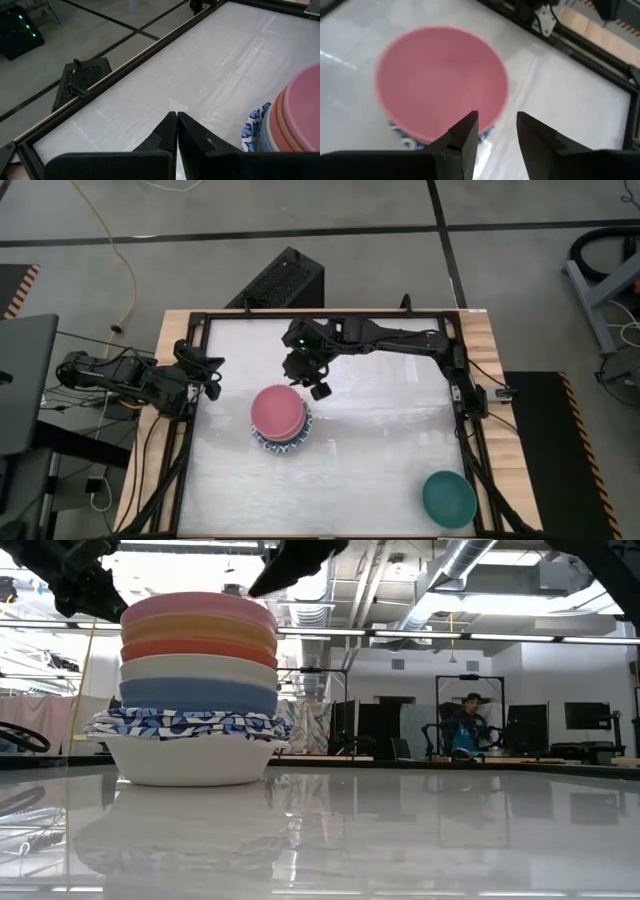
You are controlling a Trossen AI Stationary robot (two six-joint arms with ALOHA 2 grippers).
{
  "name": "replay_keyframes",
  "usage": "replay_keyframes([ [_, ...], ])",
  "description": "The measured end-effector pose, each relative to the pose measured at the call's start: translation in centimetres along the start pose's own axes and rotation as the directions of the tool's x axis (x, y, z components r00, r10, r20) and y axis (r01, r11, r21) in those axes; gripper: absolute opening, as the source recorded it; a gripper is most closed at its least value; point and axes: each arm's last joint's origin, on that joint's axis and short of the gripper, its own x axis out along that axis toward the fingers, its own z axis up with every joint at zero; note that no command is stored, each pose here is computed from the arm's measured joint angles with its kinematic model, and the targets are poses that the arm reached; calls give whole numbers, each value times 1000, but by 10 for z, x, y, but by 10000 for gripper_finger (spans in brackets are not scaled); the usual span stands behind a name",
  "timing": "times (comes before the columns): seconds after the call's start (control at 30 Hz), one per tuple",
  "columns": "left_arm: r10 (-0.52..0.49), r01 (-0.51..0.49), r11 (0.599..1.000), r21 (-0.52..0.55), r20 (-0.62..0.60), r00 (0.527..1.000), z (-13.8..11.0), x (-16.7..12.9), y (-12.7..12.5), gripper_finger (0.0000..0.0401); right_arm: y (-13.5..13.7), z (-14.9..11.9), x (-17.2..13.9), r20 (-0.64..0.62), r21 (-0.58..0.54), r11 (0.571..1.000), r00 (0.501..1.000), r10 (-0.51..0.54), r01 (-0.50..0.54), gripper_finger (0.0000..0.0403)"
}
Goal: Nest bowls inside each other
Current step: Stack the green bowl on top of the pink bowl
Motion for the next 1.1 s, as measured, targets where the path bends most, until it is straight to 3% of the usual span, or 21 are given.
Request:
replay_keyframes([
  [0.1, 0, 0, 1000, 1, 0, 1000, 0, 0, 0, 0, 10, 2, -15, -67, 20, 1000, 998, -17, 18, 153],
  [0.2, 0, 0, 1000, 1, -1, 1000, 0, 0, 0, 0, 19, -1, -29, -183, 136, 989, 982, -38, 63, 148],
  [0.3, 0, 0, 1000, 1, -1, 1000, 0, 0, 0, 0, 27, -11, -42, -293, 262, 964, 956, 25, 55, 146],
  [0.37, 0, 0, 1000, 1, -1, 1000, 0, 0, 0, 0, 31, -20, -49, -379, 364, 929, 921, 87, 61, 145],
  [0.5, -3, 3, 1000, 1, -2, 1000, 0, 0, 0, 0, 42, -39, -52, -535, 554, 818, 819, 207, 155, 139],
  [0.63, -7, 7, 1000, 1, -4, 1000, 0, 0, 0, 0, 70, -59, -49, -611, 575, 796, 746, 264, 190, 131],
  [0.73, -6, 6, 1000, 10, -4, 1000, 0, 0, 0, 0, 102, -76, -65, -654, 589, 777, 695, 298, 221, 128],
  [0.83, -6, 6, 1000, 16, -4, 1000, 0, 0, 0, 0, 133, -96, -76, -647, 628, 724, 709, 279, 287, 128],
  [1.1, -6, 6, 1000, 15, -3, 1000, 0, 0, 0, 0, 212, -140, -118, -586, 767, 489, 765, 268, 417, 128],
])
